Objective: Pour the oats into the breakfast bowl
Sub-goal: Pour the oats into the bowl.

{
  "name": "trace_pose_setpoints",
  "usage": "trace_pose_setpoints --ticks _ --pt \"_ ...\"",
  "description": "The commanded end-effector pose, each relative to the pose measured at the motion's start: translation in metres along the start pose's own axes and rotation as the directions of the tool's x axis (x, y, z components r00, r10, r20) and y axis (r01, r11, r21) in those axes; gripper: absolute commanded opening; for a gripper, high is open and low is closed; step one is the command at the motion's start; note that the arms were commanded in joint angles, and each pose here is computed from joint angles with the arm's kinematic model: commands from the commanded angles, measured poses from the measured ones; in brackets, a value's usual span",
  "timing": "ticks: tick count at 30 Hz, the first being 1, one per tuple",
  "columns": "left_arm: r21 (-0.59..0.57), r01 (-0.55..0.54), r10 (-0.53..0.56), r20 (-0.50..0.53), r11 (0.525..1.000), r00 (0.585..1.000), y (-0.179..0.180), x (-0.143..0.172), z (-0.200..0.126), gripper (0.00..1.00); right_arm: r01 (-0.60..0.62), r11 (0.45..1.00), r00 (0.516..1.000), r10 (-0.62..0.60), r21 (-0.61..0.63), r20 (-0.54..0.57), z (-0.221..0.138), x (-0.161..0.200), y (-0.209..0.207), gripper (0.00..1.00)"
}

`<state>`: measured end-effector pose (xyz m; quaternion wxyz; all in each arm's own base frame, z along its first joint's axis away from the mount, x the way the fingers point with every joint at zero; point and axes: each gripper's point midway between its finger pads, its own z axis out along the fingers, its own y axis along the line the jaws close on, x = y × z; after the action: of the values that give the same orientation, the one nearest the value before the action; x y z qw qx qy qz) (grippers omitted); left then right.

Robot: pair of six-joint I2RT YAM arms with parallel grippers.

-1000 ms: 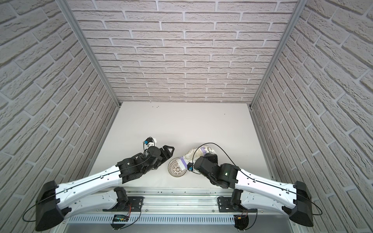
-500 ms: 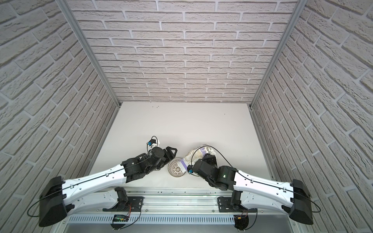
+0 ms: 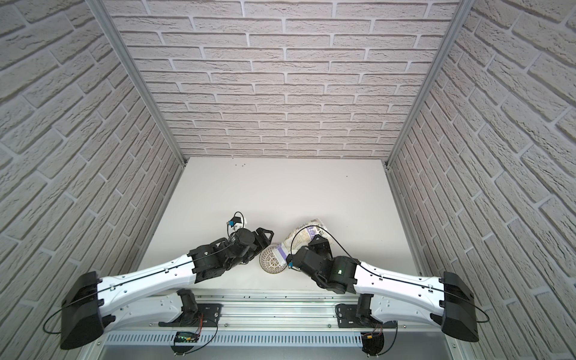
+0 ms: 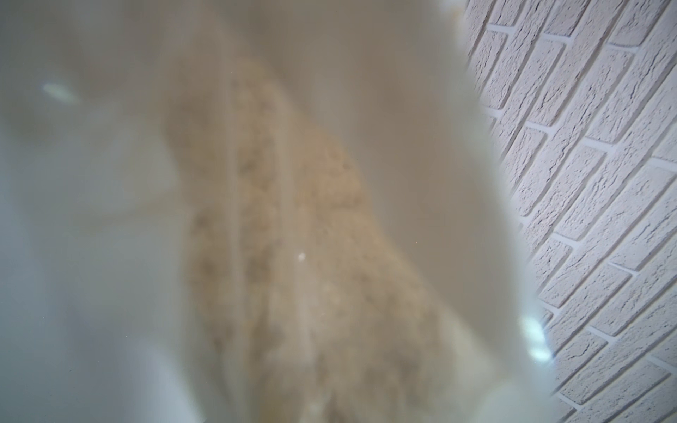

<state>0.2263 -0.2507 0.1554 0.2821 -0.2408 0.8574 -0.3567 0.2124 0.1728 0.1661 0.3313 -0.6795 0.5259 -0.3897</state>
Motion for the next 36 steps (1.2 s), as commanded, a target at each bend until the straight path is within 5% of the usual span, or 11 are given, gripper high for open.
trace_pose_setpoints --ticks 1,36 --pt "0.005 0.012 -0.012 0.011 1.0 1.0 0.003 0.001 0.002 0.78 -0.192 0.962 0.98 0.197 0.194 -0.011 -0.016 0.004 -0.058 0.03" --pt "-0.019 0.011 -0.011 0.011 1.0 1.0 0.012 0.002 0.005 0.78 -0.023 0.969 0.995 0.047 0.245 -0.093 -0.02 0.0 -0.074 0.03"
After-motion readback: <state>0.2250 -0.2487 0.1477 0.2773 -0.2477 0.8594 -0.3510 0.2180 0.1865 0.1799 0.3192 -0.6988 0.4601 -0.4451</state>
